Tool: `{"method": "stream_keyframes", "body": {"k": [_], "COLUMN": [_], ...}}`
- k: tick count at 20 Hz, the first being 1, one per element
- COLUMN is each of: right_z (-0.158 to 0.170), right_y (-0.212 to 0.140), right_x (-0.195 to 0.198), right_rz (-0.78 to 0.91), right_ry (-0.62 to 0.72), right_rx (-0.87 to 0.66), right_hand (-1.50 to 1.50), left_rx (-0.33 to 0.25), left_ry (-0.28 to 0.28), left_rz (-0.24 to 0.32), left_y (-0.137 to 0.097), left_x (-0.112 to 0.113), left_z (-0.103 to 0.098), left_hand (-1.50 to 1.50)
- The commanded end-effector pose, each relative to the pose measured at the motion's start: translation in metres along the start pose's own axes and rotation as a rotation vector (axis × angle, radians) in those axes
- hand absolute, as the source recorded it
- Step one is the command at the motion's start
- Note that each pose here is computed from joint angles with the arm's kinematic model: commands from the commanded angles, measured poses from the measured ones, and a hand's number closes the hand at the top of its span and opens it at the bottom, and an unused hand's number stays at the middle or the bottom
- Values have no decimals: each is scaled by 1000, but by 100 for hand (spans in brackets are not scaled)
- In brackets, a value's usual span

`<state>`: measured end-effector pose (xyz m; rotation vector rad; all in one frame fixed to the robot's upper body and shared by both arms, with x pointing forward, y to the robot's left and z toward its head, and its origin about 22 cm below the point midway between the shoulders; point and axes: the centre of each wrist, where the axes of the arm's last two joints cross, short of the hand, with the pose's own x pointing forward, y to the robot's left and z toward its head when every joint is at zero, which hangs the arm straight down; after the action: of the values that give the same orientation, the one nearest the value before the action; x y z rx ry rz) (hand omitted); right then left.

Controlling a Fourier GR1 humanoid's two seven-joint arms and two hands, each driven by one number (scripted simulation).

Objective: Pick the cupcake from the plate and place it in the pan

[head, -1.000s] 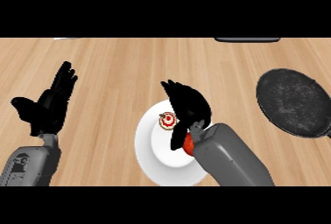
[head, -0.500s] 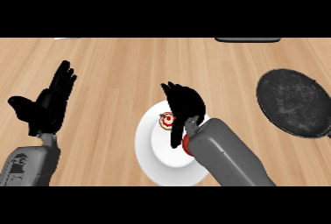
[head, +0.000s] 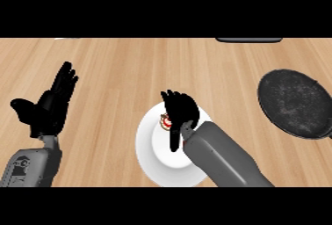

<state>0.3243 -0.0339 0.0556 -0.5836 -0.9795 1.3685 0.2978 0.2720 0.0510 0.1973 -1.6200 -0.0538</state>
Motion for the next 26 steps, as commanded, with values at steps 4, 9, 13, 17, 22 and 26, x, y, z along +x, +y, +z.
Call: {"method": "stream_keyframes", "body": {"k": [4, 9, 13, 17, 22, 26], "right_z": [-14, -25, -25, -15, -31, -41], "right_y": [6, 19, 19, 21, 0, 3], "right_x": [-1, -17, -8, 0, -11, -29], "right_rz": [11, 10, 77, 81, -100, -281], "right_ry": [13, -114, -139, -143, 172, 474], "right_rx": [50, 109, 59, 58, -26, -143], "right_hand": [-150, 150, 150, 150, 150, 150], "left_rx": [18, 20, 6, 2, -23, -30], "left_ry": [3, 4, 5, -7, -8, -17], "left_rz": [4, 11, 7, 2, -2, -5], "left_y": [-2, 10, -13, 4, 6, -6], "left_x": [5, -1, -7, 7, 4, 3], "left_z": [14, 4, -1, -19, -2, -7], "left_hand": [0, 0, 0, 0, 0, 0]}}
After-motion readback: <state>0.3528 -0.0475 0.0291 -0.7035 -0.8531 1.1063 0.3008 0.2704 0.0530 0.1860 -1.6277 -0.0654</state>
